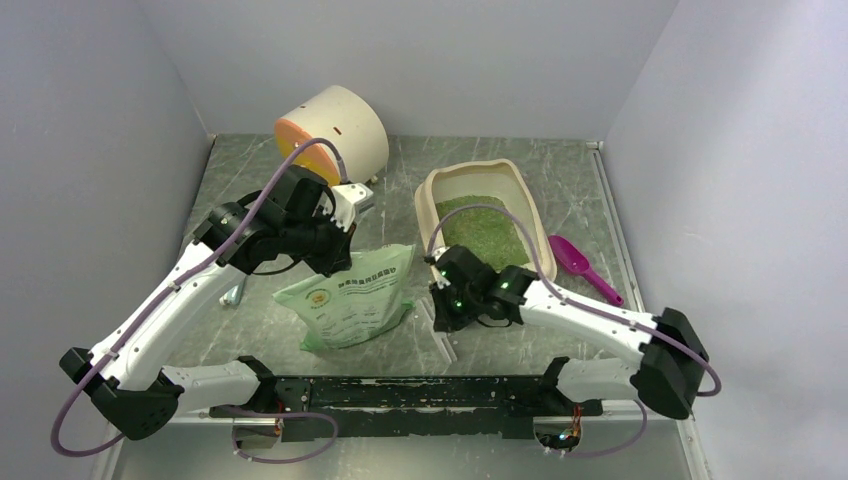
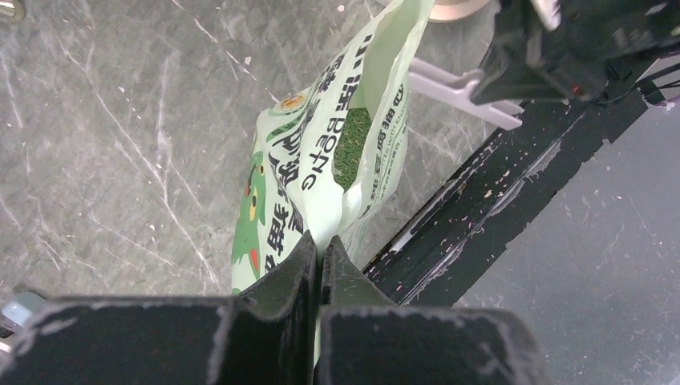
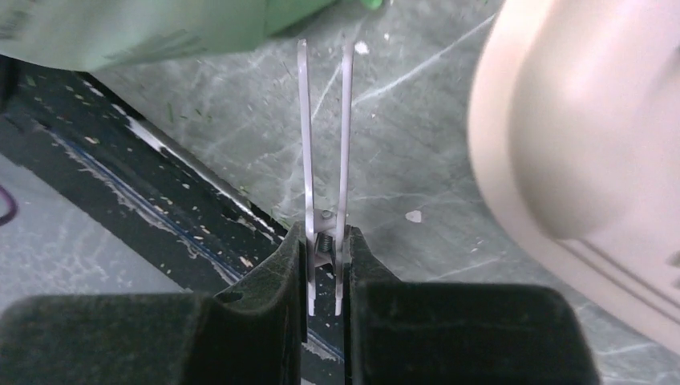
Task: Fill the litter box with clean litter
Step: Place the clamp at the center of the board.
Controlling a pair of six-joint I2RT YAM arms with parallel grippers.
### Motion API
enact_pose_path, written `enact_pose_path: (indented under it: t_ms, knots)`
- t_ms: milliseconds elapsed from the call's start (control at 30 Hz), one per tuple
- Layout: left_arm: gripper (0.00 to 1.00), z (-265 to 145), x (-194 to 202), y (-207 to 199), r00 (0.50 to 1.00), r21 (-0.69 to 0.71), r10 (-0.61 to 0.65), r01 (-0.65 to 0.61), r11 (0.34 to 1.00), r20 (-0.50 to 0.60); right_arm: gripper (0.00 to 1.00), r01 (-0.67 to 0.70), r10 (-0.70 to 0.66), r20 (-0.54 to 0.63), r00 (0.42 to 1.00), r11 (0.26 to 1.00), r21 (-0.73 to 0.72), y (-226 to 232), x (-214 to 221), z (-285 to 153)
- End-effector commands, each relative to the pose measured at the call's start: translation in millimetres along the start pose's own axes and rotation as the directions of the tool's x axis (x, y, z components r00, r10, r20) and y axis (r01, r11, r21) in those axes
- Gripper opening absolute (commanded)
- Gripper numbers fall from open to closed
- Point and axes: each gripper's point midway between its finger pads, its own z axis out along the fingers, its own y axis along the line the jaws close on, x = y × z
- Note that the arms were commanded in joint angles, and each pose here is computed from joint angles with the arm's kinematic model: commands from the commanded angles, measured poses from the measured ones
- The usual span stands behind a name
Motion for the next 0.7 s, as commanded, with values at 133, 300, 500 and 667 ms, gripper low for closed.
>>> enact_pose_path:
  t_ms: [133, 300, 500, 667]
  knots:
    - [0.05, -16.8, -49.9, -3.4, 0.975, -0.009, 0.002, 0.000, 1.000, 0.223, 0.00, -0.075, 0.067, 0.062, 0.996, 0.987, 0.139, -6.5, 4.1, 36.3]
    - [0.05, -16.8, -50.1, -2.9, 0.974, -0.013, -0.001, 0.004, 1.000, 0.225, 0.08, -0.130, 0.113, 0.098, 0.989, 0.972, 0.195, -16.9, 2.8, 51.5]
    - [0.05, -10.8, -48.9, -6.4, 0.976, 0.014, -0.004, 0.001, 1.000, 0.220, 0.22, -0.140, 0.126, 0.112, 0.986, 0.982, 0.130, -4.5, -3.2, 61.7]
    - [0.05, -7.9, -45.8, -10.2, 0.977, 0.039, -0.002, -0.006, 0.999, 0.212, 0.31, -0.138, 0.120, 0.119, 0.986, 0.979, 0.152, -4.8, -11.9, 49.4]
